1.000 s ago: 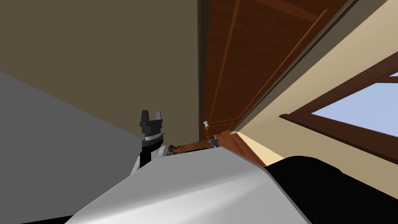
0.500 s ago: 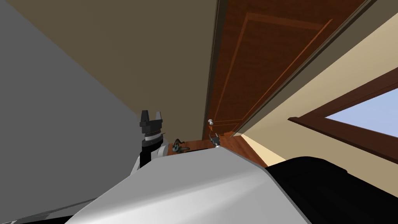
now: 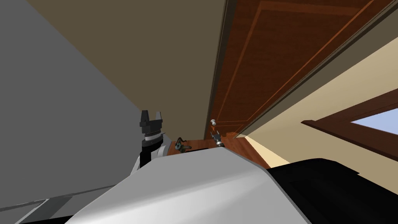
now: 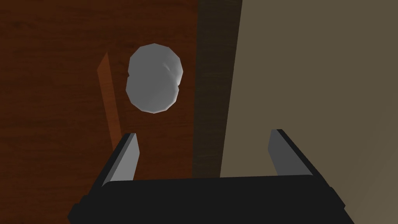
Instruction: Pull the door open
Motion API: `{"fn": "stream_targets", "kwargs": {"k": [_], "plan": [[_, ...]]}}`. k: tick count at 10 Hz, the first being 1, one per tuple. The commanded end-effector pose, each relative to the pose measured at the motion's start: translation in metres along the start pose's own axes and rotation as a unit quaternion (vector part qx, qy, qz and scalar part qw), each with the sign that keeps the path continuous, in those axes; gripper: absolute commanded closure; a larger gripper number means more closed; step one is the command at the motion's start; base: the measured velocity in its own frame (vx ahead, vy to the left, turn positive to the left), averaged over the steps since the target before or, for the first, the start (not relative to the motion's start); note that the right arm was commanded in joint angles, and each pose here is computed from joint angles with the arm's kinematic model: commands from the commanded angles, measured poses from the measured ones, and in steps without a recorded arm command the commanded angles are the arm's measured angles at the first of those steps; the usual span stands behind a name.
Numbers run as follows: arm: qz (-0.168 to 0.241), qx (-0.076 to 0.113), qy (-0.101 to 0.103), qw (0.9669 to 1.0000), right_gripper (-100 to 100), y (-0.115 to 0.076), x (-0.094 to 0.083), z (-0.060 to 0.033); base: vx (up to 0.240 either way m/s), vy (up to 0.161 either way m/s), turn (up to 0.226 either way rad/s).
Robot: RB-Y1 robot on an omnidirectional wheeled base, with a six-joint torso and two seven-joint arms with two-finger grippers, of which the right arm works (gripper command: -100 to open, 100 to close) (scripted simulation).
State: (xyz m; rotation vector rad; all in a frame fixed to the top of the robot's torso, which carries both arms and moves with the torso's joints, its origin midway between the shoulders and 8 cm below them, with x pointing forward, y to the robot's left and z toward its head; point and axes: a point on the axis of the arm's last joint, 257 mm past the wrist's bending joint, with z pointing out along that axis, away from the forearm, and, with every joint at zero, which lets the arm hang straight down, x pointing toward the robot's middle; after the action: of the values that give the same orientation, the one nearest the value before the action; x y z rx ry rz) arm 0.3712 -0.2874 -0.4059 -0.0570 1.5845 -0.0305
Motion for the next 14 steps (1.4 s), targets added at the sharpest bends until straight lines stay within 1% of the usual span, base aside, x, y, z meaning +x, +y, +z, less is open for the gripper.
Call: {"fn": "stream_targets", "kwargs": {"k": [1,4,5,8,9,10,11,14], "plan": [[-0.001,0.009,0.001,1.0,-100,-0.014,0.001,0.0104,0.003,0.031,0.078],[0.003,0.028,-0.001,0.9996,-100,-0.036,-0.001,0.0337,0.007,0.018,0.083],[0.003,0.028,0.0,0.9996,-100,-0.036,0.0,0.0338,0.011,0.001,0.018],[0.011,0.046,-0.001,0.9989,-100,-0.054,-0.003,0.0553,0.022,-0.01,0.055],[0.011,0.046,-0.001,0.9989,-100,-0.054,-0.003,0.0553,0.02,-0.011,0.014],[0.014,0.052,-0.001,0.9985,-100,-0.059,-0.004,0.0618,0.022,-0.01,0.022],[0.014,0.052,-0.001,0.9985,-100,-0.059,-0.004,0.0618,0.017,-0.01,0.019],[0.023,0.066,-0.003,0.9975,-100,-0.071,-0.008,0.0775,0.023,-0.019,0.022]]}}
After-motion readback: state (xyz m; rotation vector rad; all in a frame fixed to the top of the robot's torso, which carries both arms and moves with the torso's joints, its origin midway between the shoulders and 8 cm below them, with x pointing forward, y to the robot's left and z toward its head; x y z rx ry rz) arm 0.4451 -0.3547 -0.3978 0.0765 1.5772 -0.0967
